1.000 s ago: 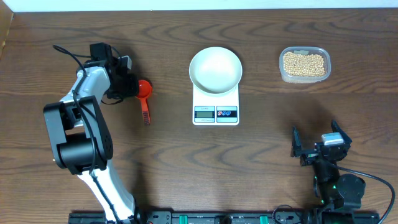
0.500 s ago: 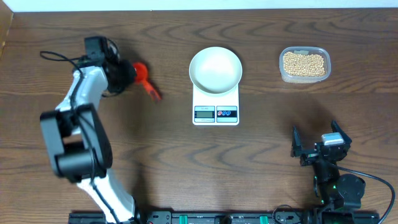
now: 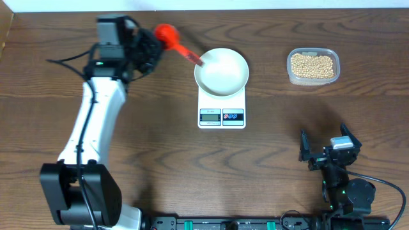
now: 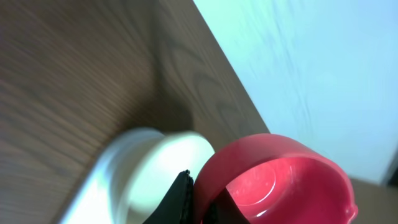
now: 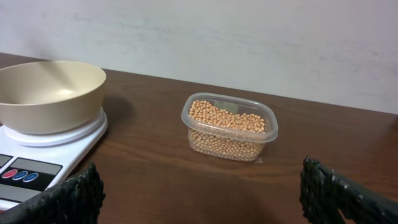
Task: Scoop item into bowl and weigh 50g on scale
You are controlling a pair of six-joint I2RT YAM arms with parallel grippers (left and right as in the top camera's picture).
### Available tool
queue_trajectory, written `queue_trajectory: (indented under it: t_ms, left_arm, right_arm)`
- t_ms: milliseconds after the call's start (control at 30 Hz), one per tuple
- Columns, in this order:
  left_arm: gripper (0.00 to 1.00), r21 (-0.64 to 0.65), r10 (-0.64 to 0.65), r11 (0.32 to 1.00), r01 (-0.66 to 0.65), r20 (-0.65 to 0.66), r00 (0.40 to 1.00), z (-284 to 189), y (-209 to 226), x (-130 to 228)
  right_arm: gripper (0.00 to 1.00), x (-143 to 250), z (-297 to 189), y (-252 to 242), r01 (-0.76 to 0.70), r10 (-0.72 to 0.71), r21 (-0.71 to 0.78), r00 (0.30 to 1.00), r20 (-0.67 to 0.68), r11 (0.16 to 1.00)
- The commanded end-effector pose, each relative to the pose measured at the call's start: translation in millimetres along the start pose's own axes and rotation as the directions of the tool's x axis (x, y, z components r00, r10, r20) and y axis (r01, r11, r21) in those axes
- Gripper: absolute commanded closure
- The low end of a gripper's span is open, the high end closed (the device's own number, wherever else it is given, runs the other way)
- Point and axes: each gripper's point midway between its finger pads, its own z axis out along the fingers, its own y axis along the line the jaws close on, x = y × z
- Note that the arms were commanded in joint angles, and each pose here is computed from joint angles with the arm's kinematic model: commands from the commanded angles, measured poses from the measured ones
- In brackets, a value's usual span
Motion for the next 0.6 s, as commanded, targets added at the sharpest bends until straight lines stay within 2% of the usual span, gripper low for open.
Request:
queue_trajectory:
  t_ms: [0,133,300,400,567]
  left_arm:
    - [0.93,0.057,0.032,0.998,-0.028,-0.063,0.997,11,-28,34]
    - [0.93,0.105,0.092,0.991,-0.081,-0.102,0.991,19,-49,62]
    - [0.93,0.137,0.141,0.983,-0.122,-0.138,0.98,24,-64,91]
    - [0.93,0.173,0.172,0.974,-0.148,-0.137,0.976,26,-76,102]
    - [0.93,0.221,0.213,0.955,-0.196,-0.055,0.975,28,-98,104]
  right_arm:
    - [0.01,-4,0,1,-0.001,0.001,-0.001,1.0,0.017,1.0]
    - [0.01,-21,-1,8,0.015,-0.011,-0.044,0.996,0.089,0.999]
    - [0.01,-67,-19,54,0.093,0.0,-0.305,0.957,0.289,0.948]
    - [0.01,-80,-24,58,0.053,0.064,-0.348,0.946,0.317,0.936]
    - [0.01,-104,-25,62,0.066,0.064,-0.388,0.947,0.315,0.919]
